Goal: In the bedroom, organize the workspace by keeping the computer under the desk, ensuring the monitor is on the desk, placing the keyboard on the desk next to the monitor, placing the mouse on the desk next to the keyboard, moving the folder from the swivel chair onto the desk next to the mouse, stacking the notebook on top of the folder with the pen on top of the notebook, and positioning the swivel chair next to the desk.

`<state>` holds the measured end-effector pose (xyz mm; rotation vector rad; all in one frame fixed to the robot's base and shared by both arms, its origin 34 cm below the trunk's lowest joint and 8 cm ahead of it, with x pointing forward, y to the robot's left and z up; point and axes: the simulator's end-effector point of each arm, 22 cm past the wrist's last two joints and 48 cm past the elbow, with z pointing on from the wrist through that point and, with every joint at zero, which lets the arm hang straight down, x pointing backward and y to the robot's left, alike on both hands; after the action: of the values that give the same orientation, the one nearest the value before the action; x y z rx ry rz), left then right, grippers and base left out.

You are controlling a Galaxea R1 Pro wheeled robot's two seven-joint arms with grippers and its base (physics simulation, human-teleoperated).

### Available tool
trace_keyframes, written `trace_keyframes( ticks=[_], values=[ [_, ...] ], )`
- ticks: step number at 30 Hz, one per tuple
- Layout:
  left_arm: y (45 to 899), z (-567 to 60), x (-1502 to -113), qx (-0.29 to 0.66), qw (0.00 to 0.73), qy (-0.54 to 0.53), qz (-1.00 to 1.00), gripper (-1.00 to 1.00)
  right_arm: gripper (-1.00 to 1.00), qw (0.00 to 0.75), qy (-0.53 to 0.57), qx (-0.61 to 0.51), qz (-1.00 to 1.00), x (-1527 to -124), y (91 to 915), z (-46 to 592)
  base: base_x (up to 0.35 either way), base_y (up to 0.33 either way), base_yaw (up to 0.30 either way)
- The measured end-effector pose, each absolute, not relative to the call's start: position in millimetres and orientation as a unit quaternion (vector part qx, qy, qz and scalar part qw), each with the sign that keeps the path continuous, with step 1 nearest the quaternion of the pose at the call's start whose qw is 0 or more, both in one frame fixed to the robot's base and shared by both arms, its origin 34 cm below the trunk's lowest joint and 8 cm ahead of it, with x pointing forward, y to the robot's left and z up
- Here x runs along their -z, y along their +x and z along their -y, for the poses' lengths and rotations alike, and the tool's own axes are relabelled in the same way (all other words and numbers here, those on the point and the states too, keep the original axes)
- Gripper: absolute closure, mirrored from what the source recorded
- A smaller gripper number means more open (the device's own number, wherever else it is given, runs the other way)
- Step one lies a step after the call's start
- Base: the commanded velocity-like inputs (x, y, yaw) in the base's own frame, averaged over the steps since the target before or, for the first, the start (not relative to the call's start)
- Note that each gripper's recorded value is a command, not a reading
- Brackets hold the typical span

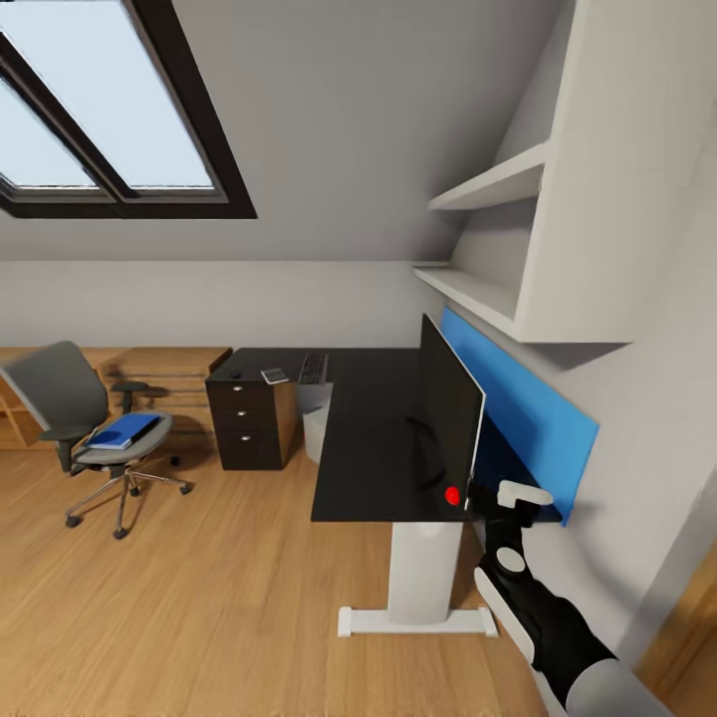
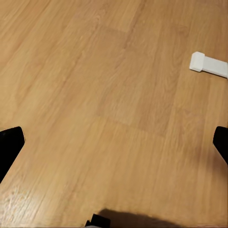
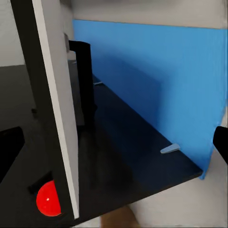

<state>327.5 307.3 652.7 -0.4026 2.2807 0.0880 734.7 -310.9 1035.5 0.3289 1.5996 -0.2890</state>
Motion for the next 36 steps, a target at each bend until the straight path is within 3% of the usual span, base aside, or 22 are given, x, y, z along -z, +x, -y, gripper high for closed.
trace_keyframes(
  ticks=[16,25,36],
  values=[
    [326.9,-309.1,-652.4,-0.037,0.399,-0.160,-0.902,-1.00,-1.00,0.626,0.133,0.157,-0.752,-974.6,721.6,321.1,-0.322,0.000,0.000],
    [326.7,-309.2,-652.6,-0.037,0.400,-0.159,-0.902,-1.00,-1.00,0.554,0.132,0.178,-0.802,-894.1,689.8,340.7,-0.068,0.000,0.000],
    [324.2,-310.6,-652.9,-0.037,0.395,-0.160,-0.904,-1.00,-1.00,0.434,0.075,0.131,-0.888,-751.4,589.7,320.8,-0.004,0.000,0.000]
  ],
)
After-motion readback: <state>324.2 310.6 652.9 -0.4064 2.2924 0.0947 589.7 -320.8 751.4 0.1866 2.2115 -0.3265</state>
